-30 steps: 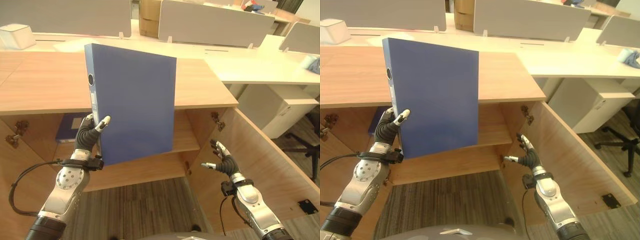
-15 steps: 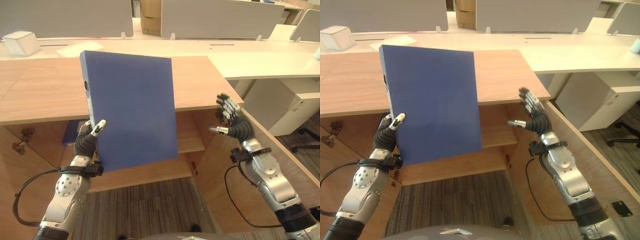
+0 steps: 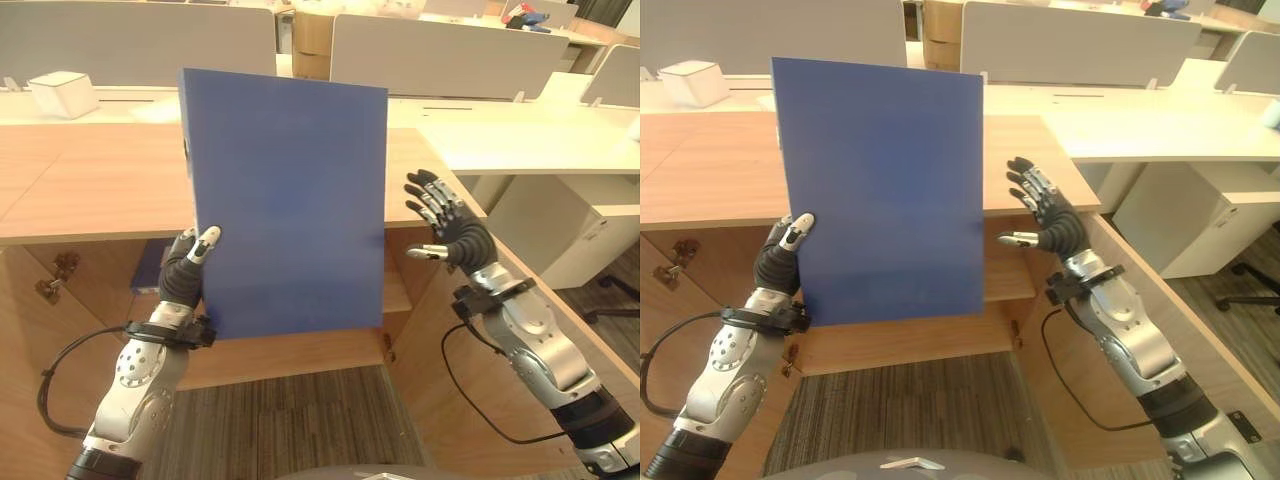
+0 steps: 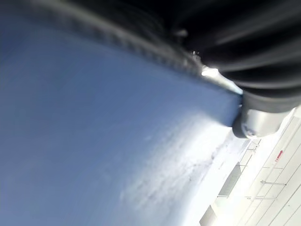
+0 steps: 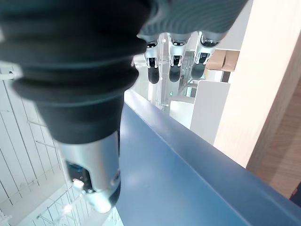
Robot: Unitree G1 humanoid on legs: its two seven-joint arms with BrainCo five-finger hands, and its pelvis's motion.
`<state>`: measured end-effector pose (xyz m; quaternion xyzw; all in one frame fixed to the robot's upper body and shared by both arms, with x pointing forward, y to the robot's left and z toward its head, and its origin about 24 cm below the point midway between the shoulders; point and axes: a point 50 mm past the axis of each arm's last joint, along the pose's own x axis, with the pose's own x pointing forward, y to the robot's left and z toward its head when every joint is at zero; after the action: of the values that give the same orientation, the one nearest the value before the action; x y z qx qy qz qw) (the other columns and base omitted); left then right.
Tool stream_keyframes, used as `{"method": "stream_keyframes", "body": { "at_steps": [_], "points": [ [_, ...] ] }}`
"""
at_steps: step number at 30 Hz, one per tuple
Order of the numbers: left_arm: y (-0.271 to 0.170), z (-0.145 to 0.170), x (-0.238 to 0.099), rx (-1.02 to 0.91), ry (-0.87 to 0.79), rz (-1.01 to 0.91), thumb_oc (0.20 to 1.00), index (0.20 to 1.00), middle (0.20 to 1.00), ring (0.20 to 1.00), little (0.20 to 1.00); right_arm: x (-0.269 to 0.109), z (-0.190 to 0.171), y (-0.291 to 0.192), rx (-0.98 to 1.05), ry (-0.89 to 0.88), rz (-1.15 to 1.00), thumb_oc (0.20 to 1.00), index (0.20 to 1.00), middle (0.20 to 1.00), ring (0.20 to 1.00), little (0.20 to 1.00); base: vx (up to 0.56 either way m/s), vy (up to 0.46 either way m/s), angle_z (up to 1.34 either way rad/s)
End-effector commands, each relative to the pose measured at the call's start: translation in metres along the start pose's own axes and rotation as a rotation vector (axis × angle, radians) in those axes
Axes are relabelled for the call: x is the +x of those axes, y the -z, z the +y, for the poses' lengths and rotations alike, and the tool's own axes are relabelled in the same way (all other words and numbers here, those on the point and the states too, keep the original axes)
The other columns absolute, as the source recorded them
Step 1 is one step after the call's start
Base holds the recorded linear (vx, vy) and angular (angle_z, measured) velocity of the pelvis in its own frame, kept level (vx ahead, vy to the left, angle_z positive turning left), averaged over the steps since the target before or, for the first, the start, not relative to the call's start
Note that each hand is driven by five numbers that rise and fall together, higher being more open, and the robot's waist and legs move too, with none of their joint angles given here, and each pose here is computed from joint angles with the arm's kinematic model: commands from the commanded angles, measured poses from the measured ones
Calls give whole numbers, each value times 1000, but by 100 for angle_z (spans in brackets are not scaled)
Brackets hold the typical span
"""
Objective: Put the empty folder in the office cabinet
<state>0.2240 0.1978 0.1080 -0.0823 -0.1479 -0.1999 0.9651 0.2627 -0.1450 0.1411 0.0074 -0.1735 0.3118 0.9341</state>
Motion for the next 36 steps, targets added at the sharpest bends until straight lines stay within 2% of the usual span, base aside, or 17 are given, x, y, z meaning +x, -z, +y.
{"method": "stream_keyframes", "body": {
  "at_steps": [1,11,24,25,26,27,32,33,34,35,36],
  "points": [
    [-40,-6,26,66,112,-184,200,200,200,200,200,19,-5,-21,13,-26,-106,1000,1000,1000,1000,1000,0,0,0],
    [-35,-17,35,33,145,-177,200,200,200,200,200,43,15,-1,135,-66,-50,1000,1000,1000,1000,1000,0,0,0],
    [-27,-23,37,17,179,-142,200,200,200,200,200,59,30,4,158,-136,-22,1000,1000,1000,1000,1000,0,0,0],
    [-25,-23,36,12,179,-132,200,200,200,200,200,60,28,3,156,-126,-26,875,875,875,875,875,0,0,0],
    [-25,-23,36,12,179,-131,200,200,200,200,200,60,28,3,156,-126,-26,558,558,558,558,558,0,0,0],
    [-24,-23,35,11,177,-125,200,200,200,200,200,61,27,2,151,-115,-34,200,200,200,200,200,0,0,0],
    [-21,-15,28,27,137,-104,200,200,200,200,200,57,20,-4,90,-76,-77,200,200,200,200,200,0,0,0],
    [-21,-14,27,32,125,-104,256,256,256,256,256,56,20,-4,71,-72,-81,200,200,200,200,200,0,0,0],
    [-21,-12,26,36,108,-105,533,533,533,533,533,54,18,-5,48,-59,-87,200,200,200,200,200,0,0,0],
    [-21,-12,26,35,108,-105,595,595,595,595,595,53,18,-5,48,-59,-87,200,200,200,200,200,0,0,0],
    [-21,-12,26,35,108,-105,595,595,595,595,595,53,18,-5,48,-59,-87,200,200,200,200,200,0,0,0]
  ]
}}
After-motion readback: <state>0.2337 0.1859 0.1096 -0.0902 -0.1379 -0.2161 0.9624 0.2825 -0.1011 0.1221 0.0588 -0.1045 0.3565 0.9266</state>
